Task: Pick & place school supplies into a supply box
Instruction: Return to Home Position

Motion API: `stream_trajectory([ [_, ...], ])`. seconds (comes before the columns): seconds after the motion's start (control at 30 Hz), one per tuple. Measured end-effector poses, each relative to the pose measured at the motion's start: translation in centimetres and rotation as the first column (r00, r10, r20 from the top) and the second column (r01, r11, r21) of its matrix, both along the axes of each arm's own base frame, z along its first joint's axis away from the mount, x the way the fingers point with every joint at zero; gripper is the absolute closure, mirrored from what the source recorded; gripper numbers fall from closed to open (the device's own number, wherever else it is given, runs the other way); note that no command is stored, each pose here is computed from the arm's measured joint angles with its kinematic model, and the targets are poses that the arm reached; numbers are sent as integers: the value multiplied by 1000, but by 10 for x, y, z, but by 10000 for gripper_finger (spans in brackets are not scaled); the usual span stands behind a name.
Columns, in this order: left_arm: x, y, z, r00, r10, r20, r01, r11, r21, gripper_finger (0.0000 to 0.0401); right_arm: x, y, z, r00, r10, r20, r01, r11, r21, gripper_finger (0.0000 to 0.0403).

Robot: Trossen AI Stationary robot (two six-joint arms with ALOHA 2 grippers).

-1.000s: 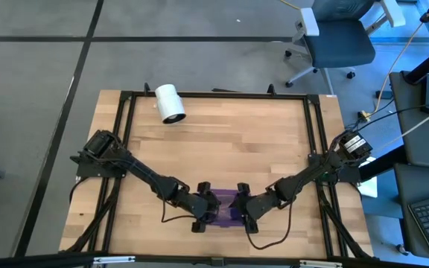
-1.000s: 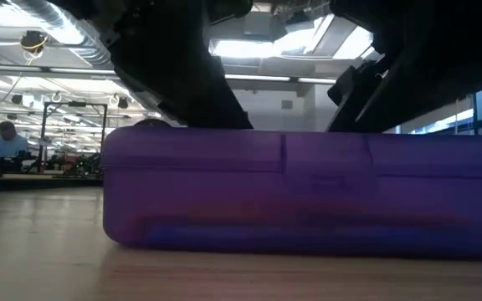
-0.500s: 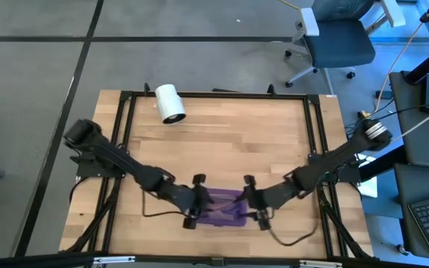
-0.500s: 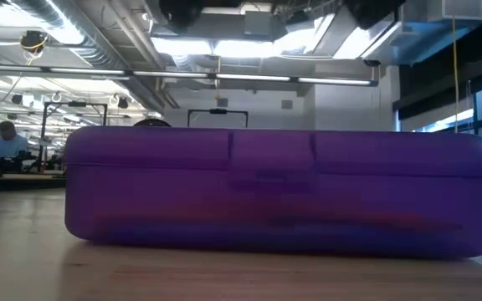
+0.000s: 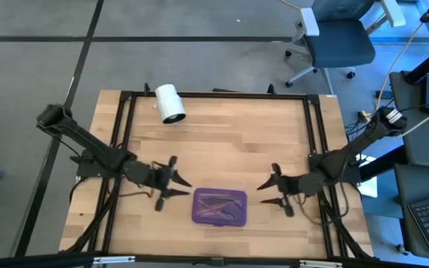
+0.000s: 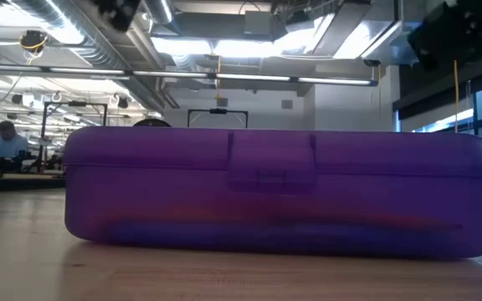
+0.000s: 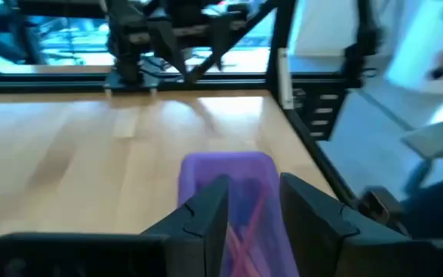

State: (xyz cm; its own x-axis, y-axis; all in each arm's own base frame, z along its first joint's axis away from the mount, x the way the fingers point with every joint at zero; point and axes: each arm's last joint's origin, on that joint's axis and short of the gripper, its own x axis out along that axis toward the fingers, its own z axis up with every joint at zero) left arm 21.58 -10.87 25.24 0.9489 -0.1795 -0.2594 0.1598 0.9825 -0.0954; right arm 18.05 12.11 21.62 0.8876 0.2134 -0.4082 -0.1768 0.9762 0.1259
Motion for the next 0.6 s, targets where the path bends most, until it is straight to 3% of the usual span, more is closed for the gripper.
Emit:
stream_trajectory([
  [0.3,-49,62,-22,990,79,114,-72,995,-67,290,-38,-41,-26,993,-60,99,54,997,56,178],
  [0.6,-84,94,-27,958,126,256,-105,990,-94,289,-57,-70,-23,974,-73,217,61,996,62,178],
])
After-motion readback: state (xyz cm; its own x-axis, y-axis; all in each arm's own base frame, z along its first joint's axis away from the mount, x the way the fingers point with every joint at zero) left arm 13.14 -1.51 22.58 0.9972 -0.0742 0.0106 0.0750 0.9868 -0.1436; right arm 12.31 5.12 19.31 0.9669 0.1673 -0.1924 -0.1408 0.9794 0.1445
